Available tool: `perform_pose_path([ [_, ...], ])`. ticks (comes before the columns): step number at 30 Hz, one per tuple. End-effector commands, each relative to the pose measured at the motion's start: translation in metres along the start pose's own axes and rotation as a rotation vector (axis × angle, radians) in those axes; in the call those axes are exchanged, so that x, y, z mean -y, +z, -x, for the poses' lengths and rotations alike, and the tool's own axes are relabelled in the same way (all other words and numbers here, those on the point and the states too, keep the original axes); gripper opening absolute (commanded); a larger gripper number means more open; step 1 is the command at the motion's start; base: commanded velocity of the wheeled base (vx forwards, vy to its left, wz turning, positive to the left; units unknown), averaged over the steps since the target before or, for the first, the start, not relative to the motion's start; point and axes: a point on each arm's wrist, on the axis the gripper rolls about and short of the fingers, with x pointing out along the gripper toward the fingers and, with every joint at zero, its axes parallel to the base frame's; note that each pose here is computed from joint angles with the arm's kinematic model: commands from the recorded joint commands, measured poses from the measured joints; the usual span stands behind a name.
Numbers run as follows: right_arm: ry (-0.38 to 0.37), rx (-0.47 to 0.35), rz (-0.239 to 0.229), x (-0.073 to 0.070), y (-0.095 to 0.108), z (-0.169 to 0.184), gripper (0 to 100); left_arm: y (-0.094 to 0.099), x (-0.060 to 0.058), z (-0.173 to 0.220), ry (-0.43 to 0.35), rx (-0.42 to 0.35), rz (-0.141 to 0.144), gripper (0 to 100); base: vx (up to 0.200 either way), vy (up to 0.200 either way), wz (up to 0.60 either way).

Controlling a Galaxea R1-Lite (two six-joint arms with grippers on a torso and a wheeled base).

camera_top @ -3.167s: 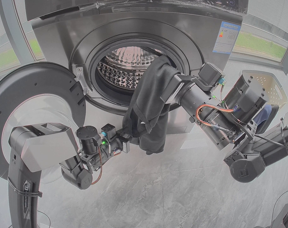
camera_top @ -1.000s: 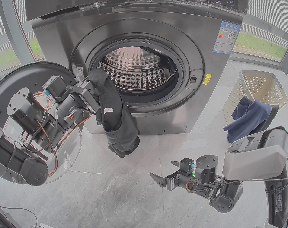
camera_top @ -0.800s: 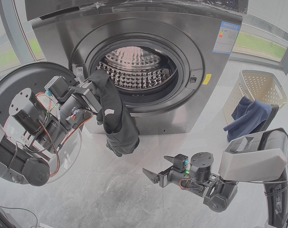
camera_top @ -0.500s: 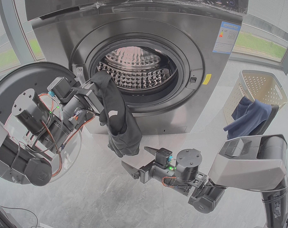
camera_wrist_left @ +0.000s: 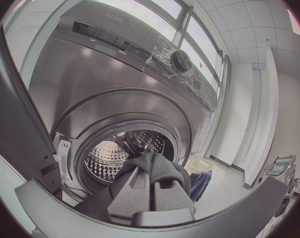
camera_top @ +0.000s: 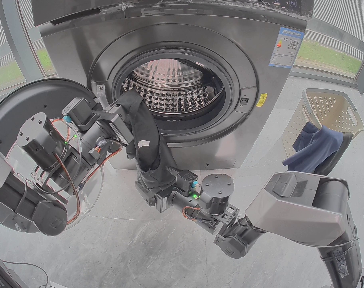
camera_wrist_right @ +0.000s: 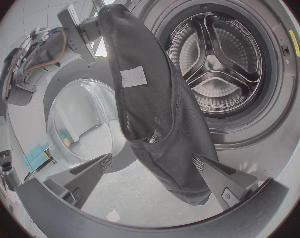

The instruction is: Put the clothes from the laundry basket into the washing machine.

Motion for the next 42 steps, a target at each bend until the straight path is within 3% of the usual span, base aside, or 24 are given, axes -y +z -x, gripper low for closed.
perform_pose_path([
  [1, -0.015, -0.009, 0.006, 0.003, -0.009, -0.011, 100, -0.001, 0.002, 0.0, -0.005, -0.002, 0.003, 0, 0.0, 0.0, 0.0],
  [11, -0.067, 0.049, 0.019, 0.017, -0.007, -0.027, 100, 0.001, 0.002, 0.0, 0.0, 0.005, 0.002, 0, 0.0, 0.0, 0.0],
  [12, -0.07, 0.054, 0.019, 0.016, -0.005, -0.028, 0, 0.001, 0.001, 0.0, 0.003, 0.005, 0.001, 0, 0.0, 0.0, 0.0],
  [16, -0.073, 0.051, 0.017, 0.017, -0.002, -0.025, 0, 0.001, -0.001, 0.0, 0.01, 0.004, -0.002, 0, 0.0, 0.0, 0.0],
  [20, -0.079, 0.052, 0.019, 0.017, 0.019, -0.011, 0, 0.0, -0.002, 0.001, 0.012, 0.0, -0.001, 0, 0.0, 0.0, 0.0],
  [23, -0.107, 0.052, 0.027, 0.027, 0.042, 0.006, 0, 0.001, -0.003, 0.003, 0.015, -0.003, -0.001, 0, 0.0, 0.0, 0.0],
  [25, -0.142, 0.064, 0.048, 0.041, 0.061, 0.018, 0, 0.002, -0.005, 0.005, 0.021, -0.003, -0.001, 0, 0.0, 0.0, 0.0],
  [30, -0.206, 0.099, 0.064, 0.064, 0.097, 0.05, 0, 0.003, -0.015, 0.008, 0.046, -0.008, -0.016, 0, 0.0, 0.0, 0.0],
  [33, -0.226, 0.102, 0.065, 0.066, 0.111, 0.069, 0, 0.003, -0.02, 0.011, 0.058, -0.016, -0.022, 0, 0.0, 0.0, 0.0],
  [35, -0.24, 0.142, 0.066, 0.067, 0.132, 0.084, 0, 0.007, -0.022, 0.015, 0.069, -0.01, -0.026, 0, 0.0, 0.0, 0.0],
  [36, -0.243, 0.147, 0.065, 0.068, 0.135, 0.086, 0, 0.007, -0.022, 0.015, 0.069, -0.01, -0.026, 0, 0.0, 0.0, 0.0],
  [38, -0.269, 0.207, 0.066, 0.07, 0.159, 0.1, 0, 0.014, -0.02, 0.019, 0.06, 0.002, -0.029, 0, 0.0, 0.0, 0.0],
  [42, -0.297, 0.247, 0.04, 0.069, 0.179, 0.125, 0, 0.024, -0.014, 0.031, 0.024, 0.006, -0.029, 0, 0.0, 0.0, 0.0],
])
